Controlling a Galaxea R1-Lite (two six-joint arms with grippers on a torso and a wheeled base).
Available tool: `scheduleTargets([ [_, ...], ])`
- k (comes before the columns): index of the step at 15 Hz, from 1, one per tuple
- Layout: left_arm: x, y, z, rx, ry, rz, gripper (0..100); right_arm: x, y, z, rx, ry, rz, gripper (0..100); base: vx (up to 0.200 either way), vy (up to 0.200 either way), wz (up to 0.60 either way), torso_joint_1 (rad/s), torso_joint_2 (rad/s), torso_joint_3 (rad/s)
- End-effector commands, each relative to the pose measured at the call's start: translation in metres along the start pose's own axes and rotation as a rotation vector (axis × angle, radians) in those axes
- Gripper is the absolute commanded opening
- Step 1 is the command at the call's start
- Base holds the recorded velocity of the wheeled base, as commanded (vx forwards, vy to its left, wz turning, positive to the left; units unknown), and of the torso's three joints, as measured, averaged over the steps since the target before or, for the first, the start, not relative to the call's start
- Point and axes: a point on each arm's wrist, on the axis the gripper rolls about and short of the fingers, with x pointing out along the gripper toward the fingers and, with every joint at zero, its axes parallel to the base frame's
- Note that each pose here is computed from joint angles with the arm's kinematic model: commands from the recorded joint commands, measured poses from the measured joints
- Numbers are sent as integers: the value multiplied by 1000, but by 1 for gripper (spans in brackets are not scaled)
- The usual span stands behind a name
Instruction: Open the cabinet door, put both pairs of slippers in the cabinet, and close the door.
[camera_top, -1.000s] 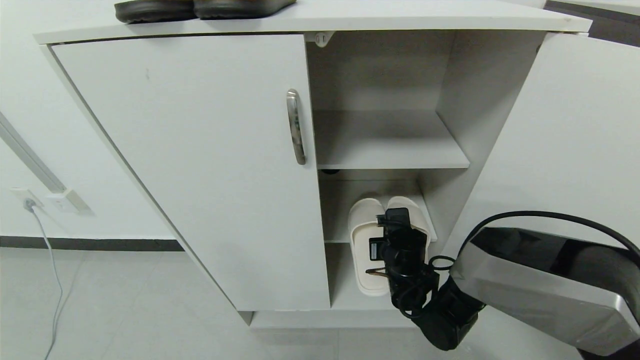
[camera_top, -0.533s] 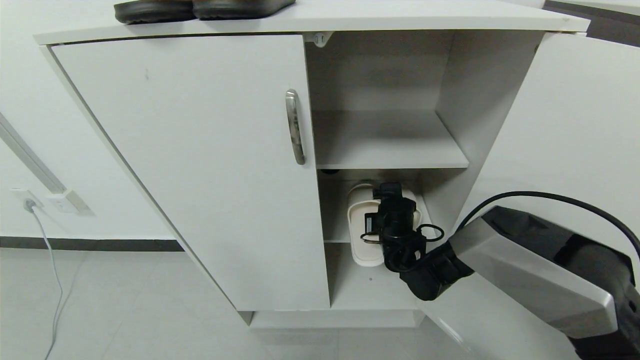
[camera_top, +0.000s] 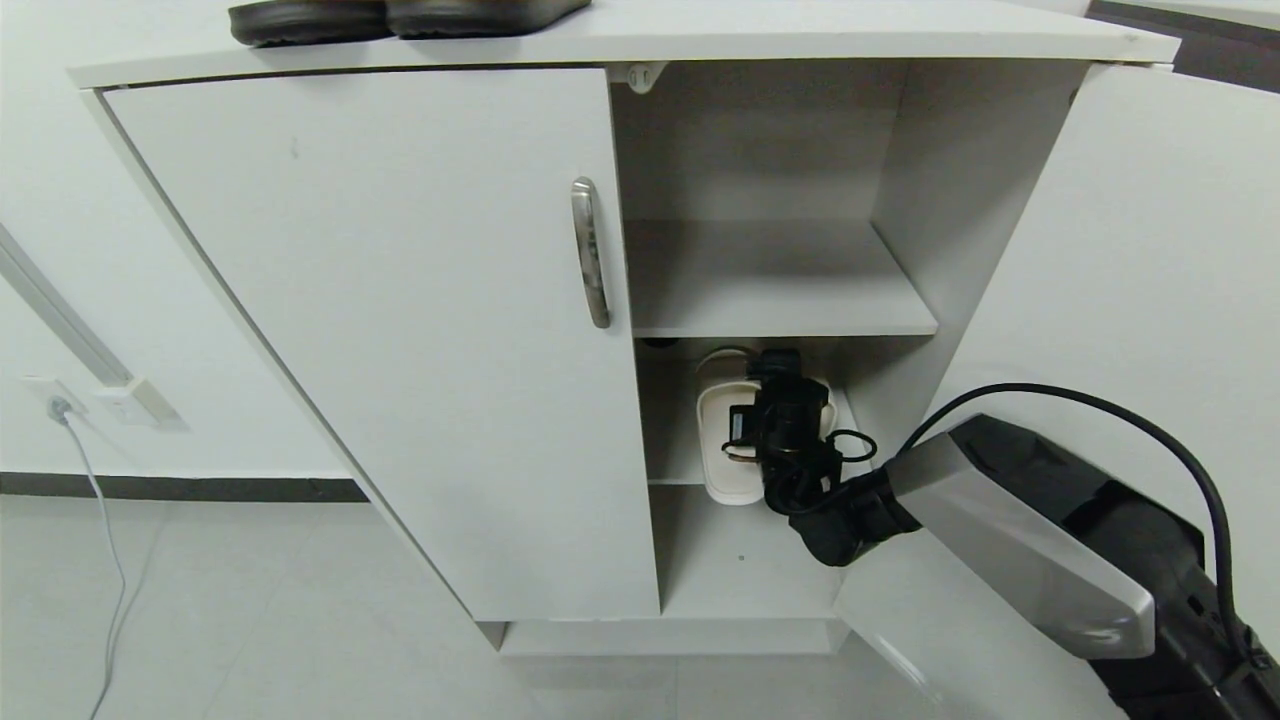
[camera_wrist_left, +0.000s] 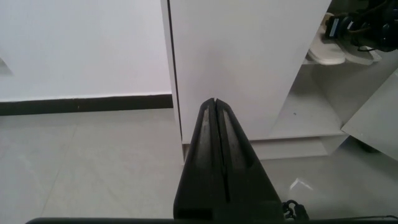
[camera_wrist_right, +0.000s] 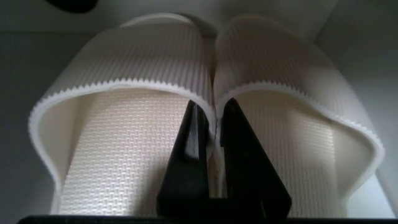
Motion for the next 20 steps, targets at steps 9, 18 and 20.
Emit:
scheduleTargets([
  [9, 0, 0, 0, 0, 2, 0, 0, 10, 6, 1, -4, 5, -5, 0, 0, 0, 0, 0, 0, 0],
  [18, 0, 0, 0, 0, 2, 0, 0, 14, 6, -4, -7, 5, -15, 100, 0, 0, 0, 0, 0, 0],
  [20, 0, 0, 0, 0, 2, 0, 0, 9, 6, -6, -16, 17, -10, 100, 0, 0, 0, 0, 0, 0],
])
